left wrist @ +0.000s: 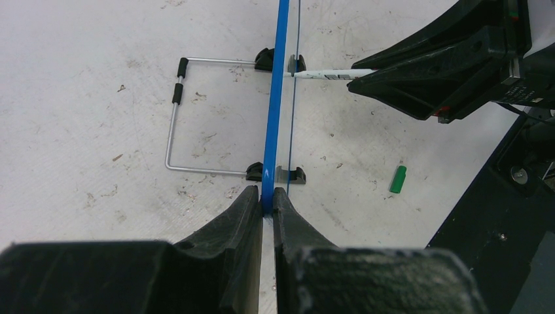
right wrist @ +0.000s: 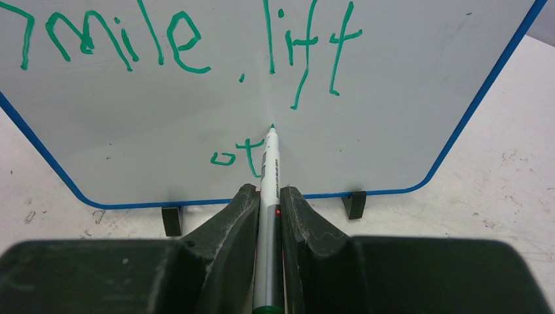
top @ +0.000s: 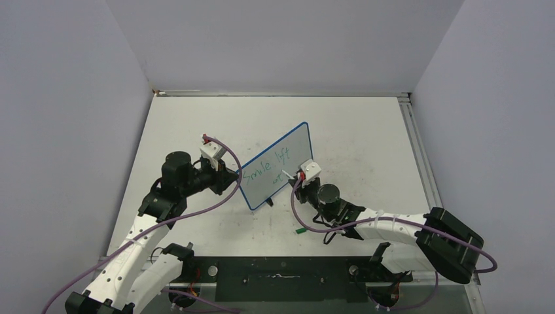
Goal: Write a sentence on the whiteboard
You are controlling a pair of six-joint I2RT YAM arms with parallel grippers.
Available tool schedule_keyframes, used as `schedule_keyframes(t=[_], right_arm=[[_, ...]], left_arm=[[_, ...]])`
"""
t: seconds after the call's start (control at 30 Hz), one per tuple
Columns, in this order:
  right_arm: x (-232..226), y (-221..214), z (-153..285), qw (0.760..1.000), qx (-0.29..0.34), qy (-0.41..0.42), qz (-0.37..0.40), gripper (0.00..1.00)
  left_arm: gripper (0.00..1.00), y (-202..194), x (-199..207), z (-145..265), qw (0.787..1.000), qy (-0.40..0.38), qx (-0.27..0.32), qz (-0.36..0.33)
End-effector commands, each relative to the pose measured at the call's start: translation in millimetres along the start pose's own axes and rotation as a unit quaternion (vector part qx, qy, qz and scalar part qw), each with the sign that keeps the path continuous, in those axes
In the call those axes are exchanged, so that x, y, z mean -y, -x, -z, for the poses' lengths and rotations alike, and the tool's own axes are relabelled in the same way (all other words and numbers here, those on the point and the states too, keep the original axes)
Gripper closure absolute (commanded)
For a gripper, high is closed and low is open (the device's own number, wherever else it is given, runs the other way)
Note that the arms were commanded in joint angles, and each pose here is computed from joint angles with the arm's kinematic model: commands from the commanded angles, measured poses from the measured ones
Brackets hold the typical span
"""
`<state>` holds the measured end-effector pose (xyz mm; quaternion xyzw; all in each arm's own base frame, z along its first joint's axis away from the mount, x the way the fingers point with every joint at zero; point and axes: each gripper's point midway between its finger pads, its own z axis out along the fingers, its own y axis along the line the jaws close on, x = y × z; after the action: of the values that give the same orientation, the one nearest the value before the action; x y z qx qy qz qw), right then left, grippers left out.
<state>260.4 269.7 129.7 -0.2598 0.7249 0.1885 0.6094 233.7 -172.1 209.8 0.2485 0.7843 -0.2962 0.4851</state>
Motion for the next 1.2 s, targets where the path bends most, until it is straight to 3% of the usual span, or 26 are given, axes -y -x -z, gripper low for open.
schedule_keyframes(t=[0.0,0.57,1.17], right_arm=[[-7,22,-8,0.999,0.031,0.009,-0.006,0.95],[-8,-16,-12,1.000,-0.025,0.004,-0.014,0.95],[-1,28,-6,0.999,0.041,-0.007,-0.024,0.95]], left_arm=[[1.00,-4,3,0,1.000,-0.005,-0.014,0.011],[1.00,-4,3,1,1.000,-0.005,-0.013,0.010],[1.00,-4,3,1,1.000,-0.005,-0.013,0.011]])
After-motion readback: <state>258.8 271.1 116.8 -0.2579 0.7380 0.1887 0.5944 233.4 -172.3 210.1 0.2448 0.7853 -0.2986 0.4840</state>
